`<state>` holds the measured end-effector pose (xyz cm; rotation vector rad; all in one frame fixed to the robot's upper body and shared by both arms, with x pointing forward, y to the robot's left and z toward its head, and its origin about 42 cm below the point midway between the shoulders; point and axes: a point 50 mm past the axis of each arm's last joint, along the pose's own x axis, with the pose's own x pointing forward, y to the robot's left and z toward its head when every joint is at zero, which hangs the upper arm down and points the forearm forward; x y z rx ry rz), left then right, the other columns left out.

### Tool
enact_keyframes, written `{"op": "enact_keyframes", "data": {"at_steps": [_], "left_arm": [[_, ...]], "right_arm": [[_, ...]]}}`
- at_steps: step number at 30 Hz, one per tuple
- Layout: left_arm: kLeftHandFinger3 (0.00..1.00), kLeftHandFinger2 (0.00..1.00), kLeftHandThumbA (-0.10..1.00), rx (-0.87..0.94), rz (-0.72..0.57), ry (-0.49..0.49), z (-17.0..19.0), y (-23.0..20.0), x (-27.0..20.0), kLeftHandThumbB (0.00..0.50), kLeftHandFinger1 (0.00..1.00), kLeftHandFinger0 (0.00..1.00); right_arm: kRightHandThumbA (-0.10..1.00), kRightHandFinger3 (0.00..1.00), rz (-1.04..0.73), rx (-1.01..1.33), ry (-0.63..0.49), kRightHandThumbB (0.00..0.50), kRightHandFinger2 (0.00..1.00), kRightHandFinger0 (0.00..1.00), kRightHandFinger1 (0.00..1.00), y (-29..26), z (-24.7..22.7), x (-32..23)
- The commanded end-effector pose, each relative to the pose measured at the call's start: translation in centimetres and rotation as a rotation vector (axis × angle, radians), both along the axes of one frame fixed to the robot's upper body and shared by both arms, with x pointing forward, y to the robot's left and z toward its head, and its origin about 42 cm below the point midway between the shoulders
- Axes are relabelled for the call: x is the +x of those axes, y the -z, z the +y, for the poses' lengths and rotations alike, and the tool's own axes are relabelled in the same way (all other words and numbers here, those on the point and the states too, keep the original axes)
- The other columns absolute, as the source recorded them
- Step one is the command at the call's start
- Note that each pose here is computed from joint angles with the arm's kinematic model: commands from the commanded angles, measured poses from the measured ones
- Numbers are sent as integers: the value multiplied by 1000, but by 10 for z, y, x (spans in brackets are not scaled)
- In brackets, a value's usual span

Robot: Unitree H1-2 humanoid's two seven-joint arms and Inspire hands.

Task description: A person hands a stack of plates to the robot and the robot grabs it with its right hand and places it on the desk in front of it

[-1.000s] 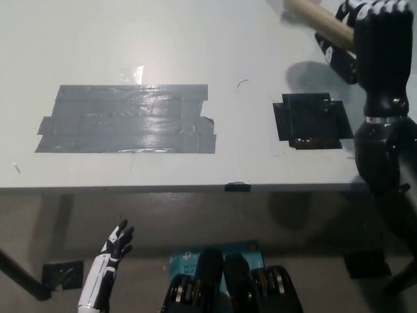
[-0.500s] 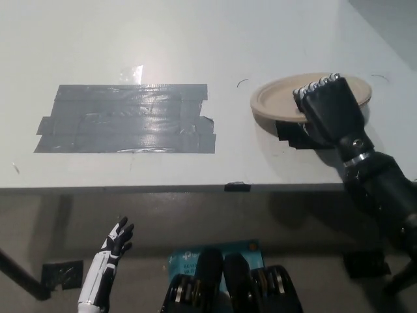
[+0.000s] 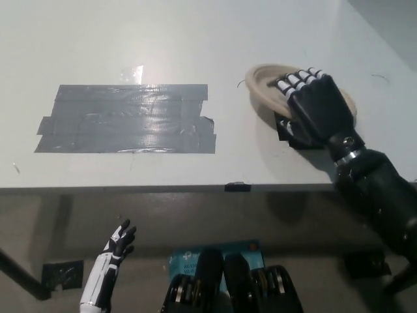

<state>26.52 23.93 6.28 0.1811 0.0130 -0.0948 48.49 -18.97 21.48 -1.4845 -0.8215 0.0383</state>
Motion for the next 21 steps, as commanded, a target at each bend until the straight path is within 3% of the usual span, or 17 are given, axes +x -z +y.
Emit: {"op": "enact_keyframes", "data": {"at_steps": [1, 6, 10, 11, 18, 20, 21], "left_arm": [[1000, 1000, 1000, 2, -71, 28, 1, -18, 9, 258, 1000, 1000], [1000, 1000, 1000, 16, -81, 31, 2, -21, 10, 245, 1000, 1000], [1000, 1000, 1000, 12, -85, 36, 2, -20, 11, 236, 1000, 1000], [1000, 1000, 1000, 13, -84, 37, 2, -20, 10, 236, 1000, 1000], [1000, 1000, 1000, 12, -85, 28, 3, -23, 14, 234, 1000, 1000], [1000, 1000, 1000, 10, -85, 28, 3, -22, 15, 239, 1000, 1000], [1000, 1000, 1000, 10, -85, 28, 3, -22, 15, 240, 1000, 1000]], "right_arm": [[889, 1000, 537, 322, -316, 500, 1000, 1000, 1000, -186, -5, -41], [820, 1000, 764, 348, -515, 500, 1000, 1000, 1000, -235, -9, -74], [865, 1000, 830, 327, -603, 500, 1000, 1000, 1000, -248, -13, -88], [839, 1000, 878, 299, -679, 500, 1000, 1000, 1000, -255, -16, -98], [840, 1000, 934, 323, -919, 500, 1000, 1000, 1000, -270, -15, -123], [1000, 1000, 957, 402, -1081, 500, 1000, 1000, 1000, -269, -14, -132], [1000, 1000, 973, 442, -1118, 500, 1000, 1000, 1000, -269, -14, -134]]}}
